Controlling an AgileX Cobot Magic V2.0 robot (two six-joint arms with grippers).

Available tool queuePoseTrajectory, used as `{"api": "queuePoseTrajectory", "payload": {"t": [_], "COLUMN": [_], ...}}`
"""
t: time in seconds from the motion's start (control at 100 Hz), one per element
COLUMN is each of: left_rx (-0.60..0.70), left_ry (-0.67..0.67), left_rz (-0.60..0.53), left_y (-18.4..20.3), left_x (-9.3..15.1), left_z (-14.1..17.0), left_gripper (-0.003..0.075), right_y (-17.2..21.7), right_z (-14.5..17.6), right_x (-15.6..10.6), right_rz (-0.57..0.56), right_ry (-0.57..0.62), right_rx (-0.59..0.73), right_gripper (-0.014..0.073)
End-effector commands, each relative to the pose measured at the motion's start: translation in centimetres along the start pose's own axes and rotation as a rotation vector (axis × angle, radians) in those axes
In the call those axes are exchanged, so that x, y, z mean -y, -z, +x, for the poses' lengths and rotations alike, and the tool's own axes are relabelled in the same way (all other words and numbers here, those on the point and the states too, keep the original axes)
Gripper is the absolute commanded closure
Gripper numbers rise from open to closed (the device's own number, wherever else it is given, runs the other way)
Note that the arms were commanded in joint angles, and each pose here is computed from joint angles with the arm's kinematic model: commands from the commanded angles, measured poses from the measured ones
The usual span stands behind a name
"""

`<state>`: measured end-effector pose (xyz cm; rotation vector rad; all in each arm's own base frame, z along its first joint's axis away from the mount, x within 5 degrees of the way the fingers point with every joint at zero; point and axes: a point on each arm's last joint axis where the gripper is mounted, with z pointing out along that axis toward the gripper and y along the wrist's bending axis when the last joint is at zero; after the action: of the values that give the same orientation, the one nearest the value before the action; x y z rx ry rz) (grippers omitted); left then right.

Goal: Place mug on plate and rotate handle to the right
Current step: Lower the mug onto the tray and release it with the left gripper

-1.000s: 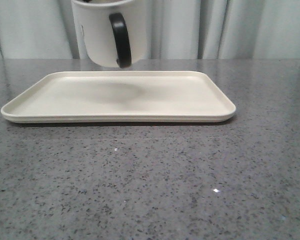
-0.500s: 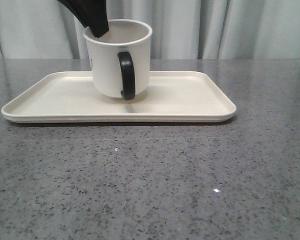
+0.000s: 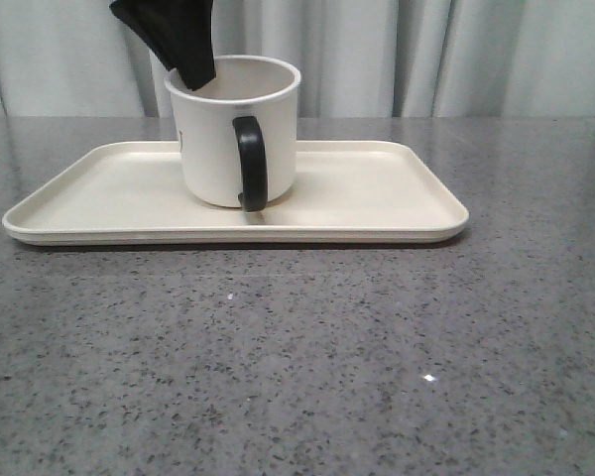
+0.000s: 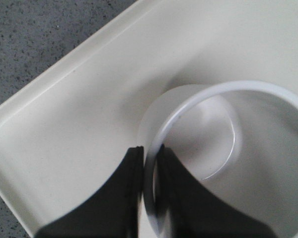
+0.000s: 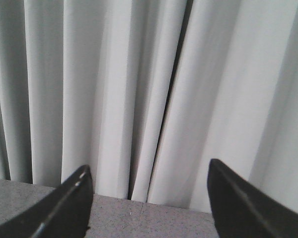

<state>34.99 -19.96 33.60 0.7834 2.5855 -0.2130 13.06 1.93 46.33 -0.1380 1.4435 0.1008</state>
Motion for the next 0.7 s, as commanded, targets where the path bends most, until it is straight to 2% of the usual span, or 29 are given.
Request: {"api": "queuePoseTrajectory", "payload": {"t": [0.0, 0.14, 0.41, 0.69], "left_rx": [0.11, 0.111, 0.117, 0.186], "left_ry": [-0.001, 0.0, 0.002, -0.016], "left_rz": [0.006, 0.009, 0.012, -0.027], "left_y": [2.9, 2.9, 3.0, 5.9], "left_x": [0.5, 0.5, 0.5, 0.2], "left_z": [-0.7, -0.7, -0.8, -1.9], "left_gripper": [0.0739, 0.0699, 0.0434, 0.0418], "right_y": [0.3, 0.3, 0.3, 0.3], "right_z": [-1.7, -1.7, -1.5, -1.3], "right_x": [0.1, 0.1, 0.1, 0.1], "right_rz": [0.013, 0.013, 0.01, 0.006], "right_ry": [0.013, 0.013, 0.013, 0.013], "right_rx": [0.103, 0.101, 0.086, 0.056], "right_gripper": [0.0097, 0.0097, 0.0097, 0.0097]}}
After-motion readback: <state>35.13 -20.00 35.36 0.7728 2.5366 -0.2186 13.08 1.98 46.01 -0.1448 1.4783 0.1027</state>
